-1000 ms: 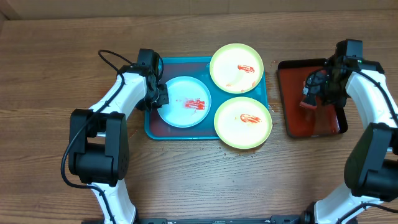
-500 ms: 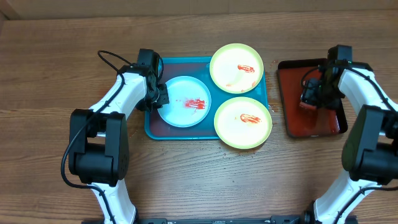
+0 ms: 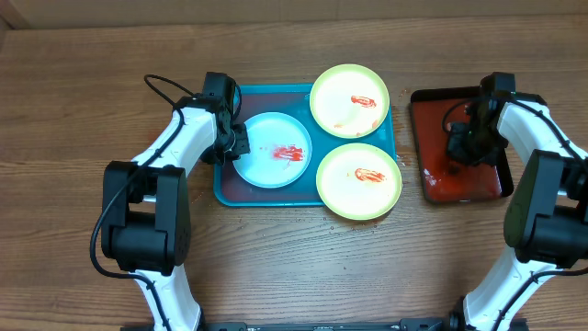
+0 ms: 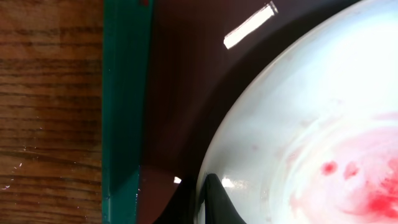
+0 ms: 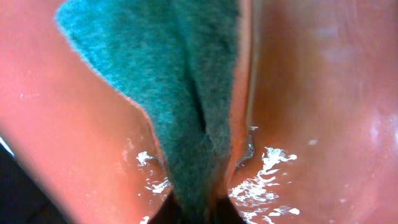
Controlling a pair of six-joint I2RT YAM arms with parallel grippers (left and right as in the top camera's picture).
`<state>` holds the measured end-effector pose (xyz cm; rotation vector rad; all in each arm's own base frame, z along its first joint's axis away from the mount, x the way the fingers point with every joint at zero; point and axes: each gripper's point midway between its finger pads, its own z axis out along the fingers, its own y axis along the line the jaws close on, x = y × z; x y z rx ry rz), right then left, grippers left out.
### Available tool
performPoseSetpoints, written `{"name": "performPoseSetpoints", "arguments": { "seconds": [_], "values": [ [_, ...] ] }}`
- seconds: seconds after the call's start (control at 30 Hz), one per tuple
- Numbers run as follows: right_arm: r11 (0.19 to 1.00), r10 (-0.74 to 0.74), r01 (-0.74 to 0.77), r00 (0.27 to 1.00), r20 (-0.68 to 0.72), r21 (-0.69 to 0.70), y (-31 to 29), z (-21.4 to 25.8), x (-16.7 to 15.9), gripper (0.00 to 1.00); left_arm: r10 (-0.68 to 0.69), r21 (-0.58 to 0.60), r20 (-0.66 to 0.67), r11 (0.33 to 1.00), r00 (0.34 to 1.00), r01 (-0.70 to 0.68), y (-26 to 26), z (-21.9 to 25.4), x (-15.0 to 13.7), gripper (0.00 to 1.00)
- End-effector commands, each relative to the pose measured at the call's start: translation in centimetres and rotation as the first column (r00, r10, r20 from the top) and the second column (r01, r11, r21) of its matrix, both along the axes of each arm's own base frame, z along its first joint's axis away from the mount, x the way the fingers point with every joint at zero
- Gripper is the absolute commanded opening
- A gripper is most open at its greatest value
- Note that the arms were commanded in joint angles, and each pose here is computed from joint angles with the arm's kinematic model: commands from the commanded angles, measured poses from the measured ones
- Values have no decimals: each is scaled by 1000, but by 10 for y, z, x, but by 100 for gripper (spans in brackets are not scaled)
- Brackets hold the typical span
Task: Clean dirty plates on tray and stack at the side
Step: 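Lower right gripper onto the green sponge and grasp it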
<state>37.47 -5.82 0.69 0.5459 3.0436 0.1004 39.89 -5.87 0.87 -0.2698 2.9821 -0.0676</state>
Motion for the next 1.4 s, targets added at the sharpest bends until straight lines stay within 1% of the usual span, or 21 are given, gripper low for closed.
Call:
{"name": "performPoseSetpoints", "arguments": {
  "seconds": [0.0, 0.2, 0.43, 0.47, 0.5, 0.57, 0.6, 0.63, 0.73, 0.83, 0.97, 1.1, 1.27, 1.3, 1.33, 1.37],
  "values": [
    [1000, -8, 8, 1000, 6, 1, -2, 2, 4, 4, 38, 49, -51, 998, 998, -36, 13, -15, -12, 4],
    [1000, -6, 6, 1000, -2, 2, -3, 14, 6, 4, 38, 49, -51, 998, 998, -36, 13, -15, -12, 4],
    [1000, -7, 7, 1000, -1, 2, -4, 46, 14, 4, 38, 49, -51, 998, 998, -36, 13, -15, -12, 4],
    [1000, -6, 6, 1000, -8, 3, -4, 49, 13, 7, 38, 49, -51, 998, 998, -36, 13, -15, -12, 4],
    [1000, -6, 6, 1000, -16, 5, -4, 52, 12, 13, 38, 49, -51, 998, 998, -36, 13, -15, -12, 4],
    [1000, -6, 6, 1000, -31, 7, -3, 54, 8, 42, 38, 49, -51, 998, 998, -36, 13, -15, -12, 4],
    [1000, -5, 5, 999, -34, 7, -3, 54, 8, 50, 38, 49, -51, 998, 998, -36, 13, -15, -12, 4],
    [1000, -1, 1, 999, -32, 7, -3, 54, 8, 56, 38, 49, -50, 998, 998, -36, 13, -15, -12, 4],
    [1000, 20, -20, 1000, 15, -11, -7, 54, 19, 64, 38, 48, -47, 998, 998, -36, 13, -15, -11, 4],
    [999, 25, -21, 994, 106, -34, -12, 55, 42, 69, 38, 48, -42, 998, 998, -36, 13, -15, -10, 4],
    [997, 63, -55, 981, 184, -48, -14, 48, 66, 72, 38, 46, -36, 998, 999, -36, 13, -15, -8, 4],
    [994, 108, -101, 981, 160, -52, -14, 26, 69, 72, 38, 45, -31, 998, 999, -36, 13, -15, -7, 4],
    [994, 110, -105, 985, 135, -44, -14, 7, 70, 70, 38, 45, -30, 998, 999, -37, 13, -15, -7, 4],
    [994, 110, -106, 986, 128, -42, -13, 4, 69, 69, 38, 45, -29, 998, 999, -37, 13, -15, -7, 4],
    [994, 109, -105, 986, 124, -41, -13, 2, 68, 63, 38, 45, -29, 998, 999, -37, 13, -15, -7, 4],
    [994, 106, -102, 987, 119, -39, -13, 1, 68, 50, 38, 45, -29, 998, 999, -37, 13, -15, -7, 5]
  ]
}}
